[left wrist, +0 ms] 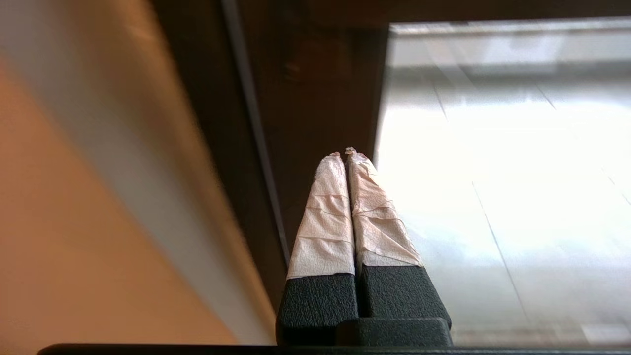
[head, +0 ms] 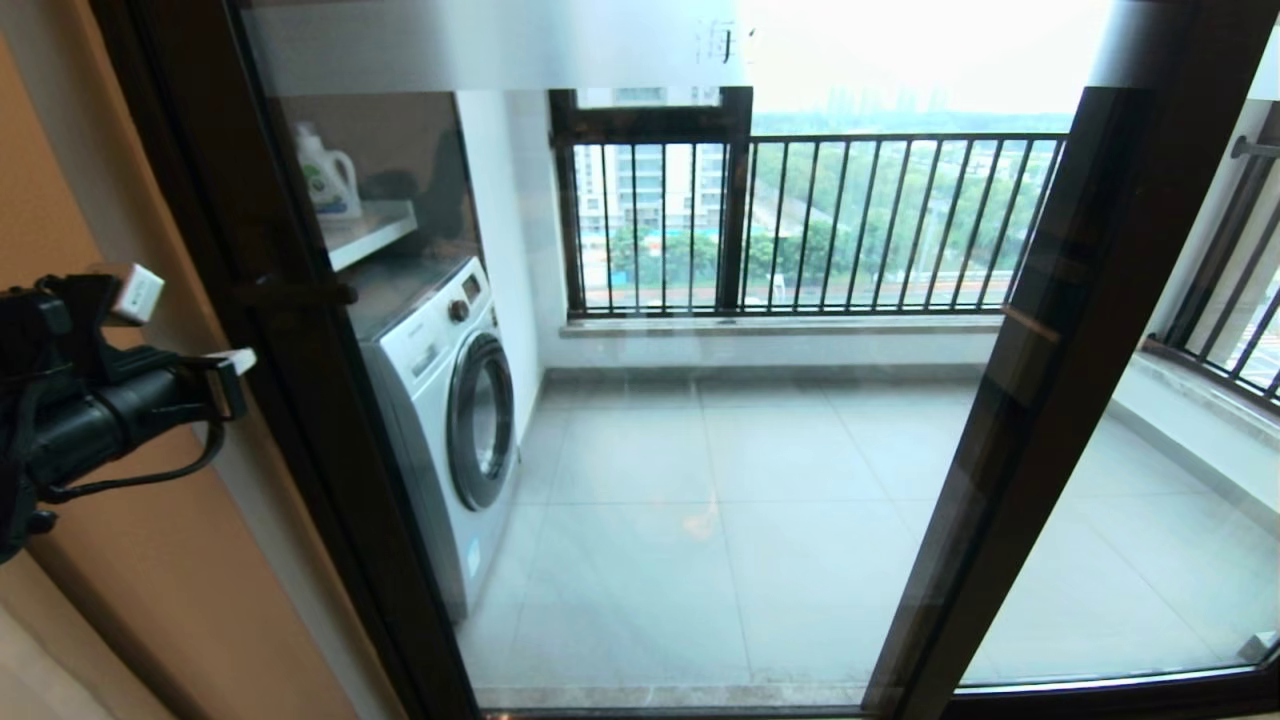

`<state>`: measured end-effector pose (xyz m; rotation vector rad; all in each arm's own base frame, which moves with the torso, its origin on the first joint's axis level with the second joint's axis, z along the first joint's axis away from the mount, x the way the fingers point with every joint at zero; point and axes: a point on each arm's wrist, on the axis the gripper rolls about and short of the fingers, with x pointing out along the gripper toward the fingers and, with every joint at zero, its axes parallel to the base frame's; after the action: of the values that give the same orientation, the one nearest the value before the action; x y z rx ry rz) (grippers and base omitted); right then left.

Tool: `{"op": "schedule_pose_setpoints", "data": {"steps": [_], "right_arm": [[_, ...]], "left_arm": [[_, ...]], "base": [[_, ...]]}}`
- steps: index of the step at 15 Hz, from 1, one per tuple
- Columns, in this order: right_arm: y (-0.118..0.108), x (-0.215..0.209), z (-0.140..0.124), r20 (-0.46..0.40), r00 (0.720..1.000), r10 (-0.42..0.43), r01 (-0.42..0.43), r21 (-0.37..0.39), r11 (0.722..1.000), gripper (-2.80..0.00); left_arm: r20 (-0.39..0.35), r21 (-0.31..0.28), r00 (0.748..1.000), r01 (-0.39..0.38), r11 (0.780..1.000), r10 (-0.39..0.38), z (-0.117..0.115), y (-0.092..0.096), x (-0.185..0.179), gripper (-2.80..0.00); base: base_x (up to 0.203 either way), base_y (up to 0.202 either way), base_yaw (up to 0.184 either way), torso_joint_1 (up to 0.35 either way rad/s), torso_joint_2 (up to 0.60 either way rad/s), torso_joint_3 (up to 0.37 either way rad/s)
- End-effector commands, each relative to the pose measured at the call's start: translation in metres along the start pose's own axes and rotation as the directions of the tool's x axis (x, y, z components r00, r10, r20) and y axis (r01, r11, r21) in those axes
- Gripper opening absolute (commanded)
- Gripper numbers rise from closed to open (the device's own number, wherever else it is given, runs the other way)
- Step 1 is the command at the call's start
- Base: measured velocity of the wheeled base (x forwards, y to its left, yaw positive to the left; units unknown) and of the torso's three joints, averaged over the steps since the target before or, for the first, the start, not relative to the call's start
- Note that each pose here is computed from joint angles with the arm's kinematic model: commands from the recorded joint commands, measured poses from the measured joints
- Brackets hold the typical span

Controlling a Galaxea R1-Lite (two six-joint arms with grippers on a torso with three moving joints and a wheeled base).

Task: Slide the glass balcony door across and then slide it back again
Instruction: Close the slid door, then open the slid door

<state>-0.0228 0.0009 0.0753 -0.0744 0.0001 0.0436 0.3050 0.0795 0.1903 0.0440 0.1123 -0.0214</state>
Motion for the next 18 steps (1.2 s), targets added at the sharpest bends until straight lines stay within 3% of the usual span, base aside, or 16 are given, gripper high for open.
{"op": "schedule_pose_setpoints", "data": {"steps": [1, 4, 7, 12, 15, 18], "right_arm": [[0.000, 0.000, -0.001, -0.001, 1.000, 0.001, -0.001, -0.001, 1.000, -2.80], [0.000, 0.000, -0.001, -0.001, 1.000, 0.001, -0.001, -0.001, 1.000, -2.80], [0.000, 0.000, -0.001, -0.001, 1.000, 0.001, -0.001, -0.001, 1.000, -2.80], [0.000, 0.000, -0.001, -0.001, 1.000, 0.001, -0.001, -0.001, 1.000, -2.80], [0.000, 0.000, -0.001, -0.001, 1.000, 0.001, -0.001, -0.001, 1.000, -2.80], [0.000, 0.000, -0.001, -0.001, 1.000, 0.001, -0.001, -0.001, 1.000, -2.80]], "left_arm": [[0.051, 0.009, 0.998, -0.035, 0.999, 0.035, 0.013, 0.009, -0.014, -2.80], [0.135, 0.034, 0.990, -0.042, 0.999, 0.037, 0.041, 0.005, -0.031, -2.80], [0.167, 0.048, 0.986, 0.001, 0.999, -0.009, 0.062, -0.012, -0.043, -2.80], [0.194, 0.062, 0.979, 0.058, 0.996, -0.069, 0.094, -0.037, -0.026, -2.80], [0.177, 0.052, 0.983, 0.036, 0.998, -0.045, 0.094, -0.054, 0.003, -2.80], [0.137, 0.046, 0.990, 0.030, 0.998, -0.036, 0.082, -0.059, 0.024, -2.80]], "base": [[0.000, 0.000, 0.000, 0.000, 0.00, 0.000], [0.000, 0.000, 0.000, 0.000, 0.00, 0.000], [0.000, 0.000, 0.000, 0.000, 0.00, 0.000], [0.000, 0.000, 0.000, 0.000, 0.00, 0.000], [0.000, 0.000, 0.000, 0.000, 0.00, 0.000], [0.000, 0.000, 0.000, 0.000, 0.00, 0.000]]}}
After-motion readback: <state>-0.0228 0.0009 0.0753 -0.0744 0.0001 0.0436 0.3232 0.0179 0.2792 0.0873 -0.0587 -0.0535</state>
